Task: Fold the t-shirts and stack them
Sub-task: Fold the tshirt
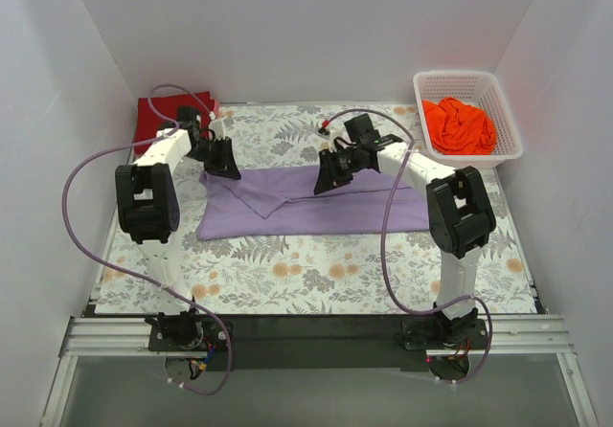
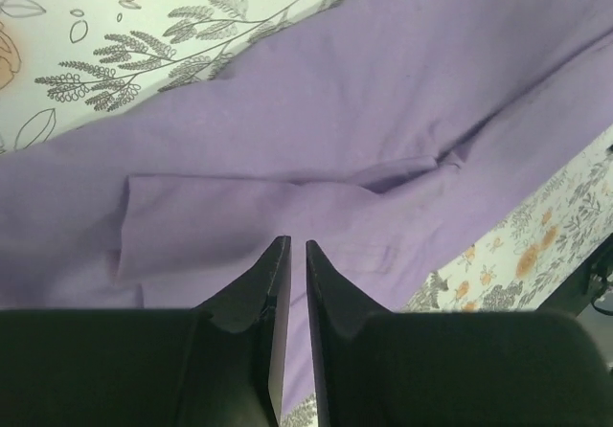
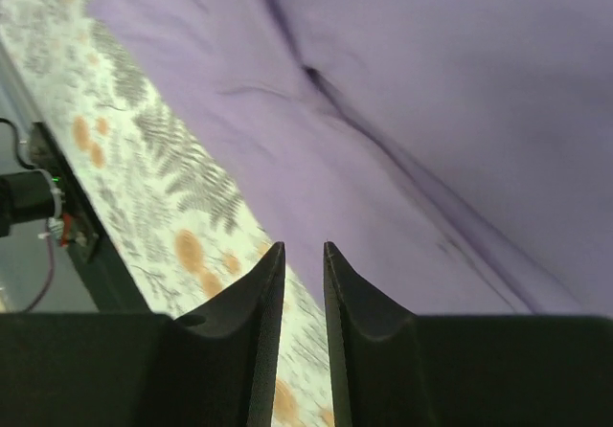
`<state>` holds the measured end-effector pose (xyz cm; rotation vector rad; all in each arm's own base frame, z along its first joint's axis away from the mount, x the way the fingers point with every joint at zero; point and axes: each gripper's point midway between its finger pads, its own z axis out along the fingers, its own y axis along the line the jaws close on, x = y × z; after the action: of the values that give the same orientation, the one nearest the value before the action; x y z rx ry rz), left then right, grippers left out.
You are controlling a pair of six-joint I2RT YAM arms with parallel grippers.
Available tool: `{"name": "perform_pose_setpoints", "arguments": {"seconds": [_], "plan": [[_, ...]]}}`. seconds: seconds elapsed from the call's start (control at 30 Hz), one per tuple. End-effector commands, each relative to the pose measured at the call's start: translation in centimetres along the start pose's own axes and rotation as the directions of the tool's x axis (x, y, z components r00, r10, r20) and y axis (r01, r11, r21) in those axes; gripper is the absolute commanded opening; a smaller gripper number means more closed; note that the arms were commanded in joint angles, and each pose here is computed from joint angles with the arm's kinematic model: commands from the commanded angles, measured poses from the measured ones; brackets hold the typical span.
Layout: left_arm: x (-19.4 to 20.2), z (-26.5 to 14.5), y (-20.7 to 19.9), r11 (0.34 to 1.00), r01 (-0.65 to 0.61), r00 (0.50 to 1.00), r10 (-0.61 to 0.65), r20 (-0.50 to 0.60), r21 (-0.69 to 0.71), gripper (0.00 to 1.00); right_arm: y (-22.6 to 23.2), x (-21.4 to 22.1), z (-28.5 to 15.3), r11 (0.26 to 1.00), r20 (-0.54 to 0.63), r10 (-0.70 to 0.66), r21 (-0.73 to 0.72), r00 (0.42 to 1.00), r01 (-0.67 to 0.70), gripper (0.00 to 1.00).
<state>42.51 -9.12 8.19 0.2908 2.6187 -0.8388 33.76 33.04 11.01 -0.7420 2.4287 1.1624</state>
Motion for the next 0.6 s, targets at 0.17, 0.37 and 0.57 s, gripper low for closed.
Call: {"name": "perform_pose_setpoints", "arguments": {"seconds": [0.17, 0.37, 0.57], "plan": [[-0.2, 3.6, 3.8, 0.994, 0.054, 0.998, -0.056, -0.014, -0.099, 0.10, -12.5, 2.0, -9.6, 0.932, -0.111, -0.029, 0.356, 0.993, 0.067, 0.29], [-2.3, 3.5, 5.4, 0.985, 0.034, 0.999, -0.031, 0.021, -0.168, 0.12, -17.9, 0.3, -14.6, 0.835, -0.144, -0.105, 0.525, 0.984, 0.166, 0.30], [-3.7, -0.5, 0.2, 0.985, -0.052, 0.995, 0.066, 0.081, -0.162, 0.16, -21.9, -2.2, -15.7, 0.736, -0.227, -0.170, 0.618, 0.959, 0.277, 0.30]]}}
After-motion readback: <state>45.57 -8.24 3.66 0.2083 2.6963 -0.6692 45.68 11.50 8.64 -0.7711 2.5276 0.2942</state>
